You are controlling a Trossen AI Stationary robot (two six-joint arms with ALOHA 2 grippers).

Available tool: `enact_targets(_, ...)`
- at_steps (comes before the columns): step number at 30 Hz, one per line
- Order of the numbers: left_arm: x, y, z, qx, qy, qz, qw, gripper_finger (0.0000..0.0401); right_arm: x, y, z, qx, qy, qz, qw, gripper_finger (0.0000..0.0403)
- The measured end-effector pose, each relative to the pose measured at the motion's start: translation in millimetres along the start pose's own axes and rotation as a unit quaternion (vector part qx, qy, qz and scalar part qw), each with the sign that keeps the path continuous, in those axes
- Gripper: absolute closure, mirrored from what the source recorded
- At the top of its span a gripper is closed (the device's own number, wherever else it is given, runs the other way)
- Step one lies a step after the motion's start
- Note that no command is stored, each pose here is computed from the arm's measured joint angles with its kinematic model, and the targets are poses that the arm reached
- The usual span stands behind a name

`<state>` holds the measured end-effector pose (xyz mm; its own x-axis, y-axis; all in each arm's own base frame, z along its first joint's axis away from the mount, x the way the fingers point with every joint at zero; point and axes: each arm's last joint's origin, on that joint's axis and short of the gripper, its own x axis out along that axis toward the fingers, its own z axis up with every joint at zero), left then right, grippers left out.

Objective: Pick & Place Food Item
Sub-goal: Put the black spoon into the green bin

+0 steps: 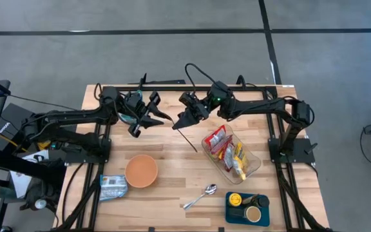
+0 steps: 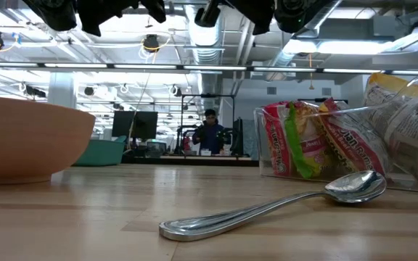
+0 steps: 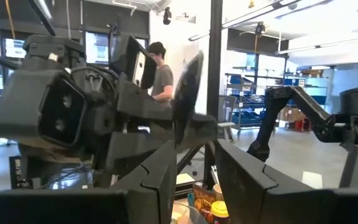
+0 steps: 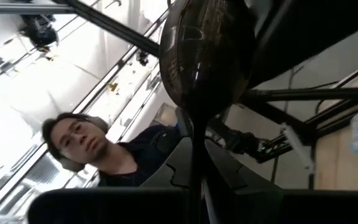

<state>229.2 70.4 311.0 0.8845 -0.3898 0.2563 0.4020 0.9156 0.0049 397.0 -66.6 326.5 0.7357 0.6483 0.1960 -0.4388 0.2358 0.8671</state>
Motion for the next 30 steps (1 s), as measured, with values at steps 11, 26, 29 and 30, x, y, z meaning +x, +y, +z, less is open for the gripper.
enact_targets(11,2.5,-1.7,0.9,-0.011,-0.012,0.019,1.0,0.0297,0.4,-4.5,-1.4,-0.001,0.003,-0.018,1.0,0.0393)
enact_targets(26,2.3,-0.7,3.3,-0.03,-0.029,0.044,0.998,0.0297,0.4,-4.5,-1.4,-0.011,0.003,-0.018,1.0,0.0393)
enact_targets(29,2.2,0.4,3.6,-0.03,-0.035,0.061,0.997,0.0297,0.4,-4.5,-1.4,-0.01,0.002,-0.018,1.0,0.0393)
enact_targets(30,2.2,0.6,3.7,-0.03,-0.037,0.067,0.997,0.0297,0.3,-4.5,-1.2,-0.011,0.001,-0.018,1.0,0.0393)
